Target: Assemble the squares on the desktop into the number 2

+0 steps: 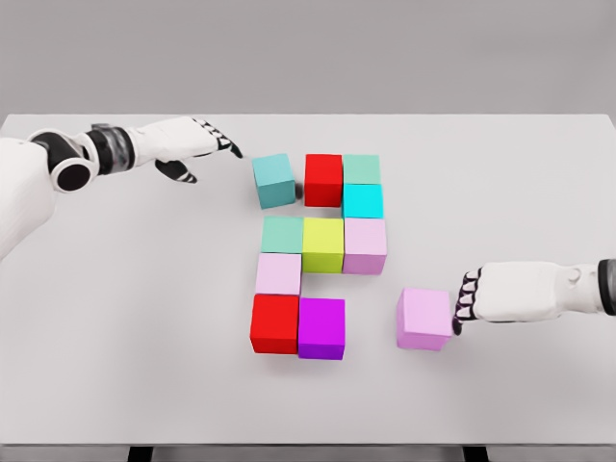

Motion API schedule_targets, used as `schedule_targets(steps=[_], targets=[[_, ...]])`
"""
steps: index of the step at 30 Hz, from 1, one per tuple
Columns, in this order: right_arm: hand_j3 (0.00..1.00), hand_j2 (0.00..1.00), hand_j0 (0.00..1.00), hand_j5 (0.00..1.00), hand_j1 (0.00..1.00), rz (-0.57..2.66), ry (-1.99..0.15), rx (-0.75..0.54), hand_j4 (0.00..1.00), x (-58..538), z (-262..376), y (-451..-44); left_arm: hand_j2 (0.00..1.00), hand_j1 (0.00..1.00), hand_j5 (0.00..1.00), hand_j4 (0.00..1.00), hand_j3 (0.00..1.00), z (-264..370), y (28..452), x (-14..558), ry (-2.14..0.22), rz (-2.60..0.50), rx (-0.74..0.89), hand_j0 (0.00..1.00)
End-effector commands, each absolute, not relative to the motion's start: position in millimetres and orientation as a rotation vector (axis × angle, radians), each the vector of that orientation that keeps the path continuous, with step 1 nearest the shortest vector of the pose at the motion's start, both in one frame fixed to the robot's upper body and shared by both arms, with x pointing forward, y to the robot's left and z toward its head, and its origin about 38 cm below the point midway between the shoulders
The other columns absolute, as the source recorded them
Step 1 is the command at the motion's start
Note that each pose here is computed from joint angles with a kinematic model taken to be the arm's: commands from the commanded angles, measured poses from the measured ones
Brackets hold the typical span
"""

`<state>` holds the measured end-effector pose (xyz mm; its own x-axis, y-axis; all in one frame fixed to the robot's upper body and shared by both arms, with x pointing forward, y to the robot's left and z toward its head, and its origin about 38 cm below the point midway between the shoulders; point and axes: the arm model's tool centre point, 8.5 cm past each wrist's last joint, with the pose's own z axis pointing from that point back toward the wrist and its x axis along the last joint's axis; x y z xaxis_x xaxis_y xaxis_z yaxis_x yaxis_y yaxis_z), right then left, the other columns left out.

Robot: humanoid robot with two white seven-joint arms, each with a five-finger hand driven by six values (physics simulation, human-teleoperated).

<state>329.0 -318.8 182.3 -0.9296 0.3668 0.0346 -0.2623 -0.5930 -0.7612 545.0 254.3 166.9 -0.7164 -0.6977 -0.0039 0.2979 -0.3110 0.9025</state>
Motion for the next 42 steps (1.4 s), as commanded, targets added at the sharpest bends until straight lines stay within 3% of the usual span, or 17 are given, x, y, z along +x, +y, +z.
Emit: schedule_targets(steps=[1,20,42], targets=[[0.64,0.64,0.64,0.64,0.64,2.516,-1.183,-0.176,0.64,329.5,182.6,-317.4,0.83,0.83,0.83,0.83,0.83,169.8,256.3,544.6,-1.306,-2.059,0.537,0.83],[0.64,0.64,0.64,0.64,0.64,2.526,-1.172,-0.207,0.64,337.6,181.1,-318.2,0.83,0.83,0.83,0.83,0.83,161.8,247.0,534.5,-1.319,-2.099,0.505,0.83],[0.64,0.64,0.64,0.64,0.64,2.553,-1.248,-0.15,0.64,340.2,176.5,-288.0,0.83,0.83,0.83,0.83,0.83,160.1,236.4,533.7,-1.336,-2.105,0.486,0.83]])
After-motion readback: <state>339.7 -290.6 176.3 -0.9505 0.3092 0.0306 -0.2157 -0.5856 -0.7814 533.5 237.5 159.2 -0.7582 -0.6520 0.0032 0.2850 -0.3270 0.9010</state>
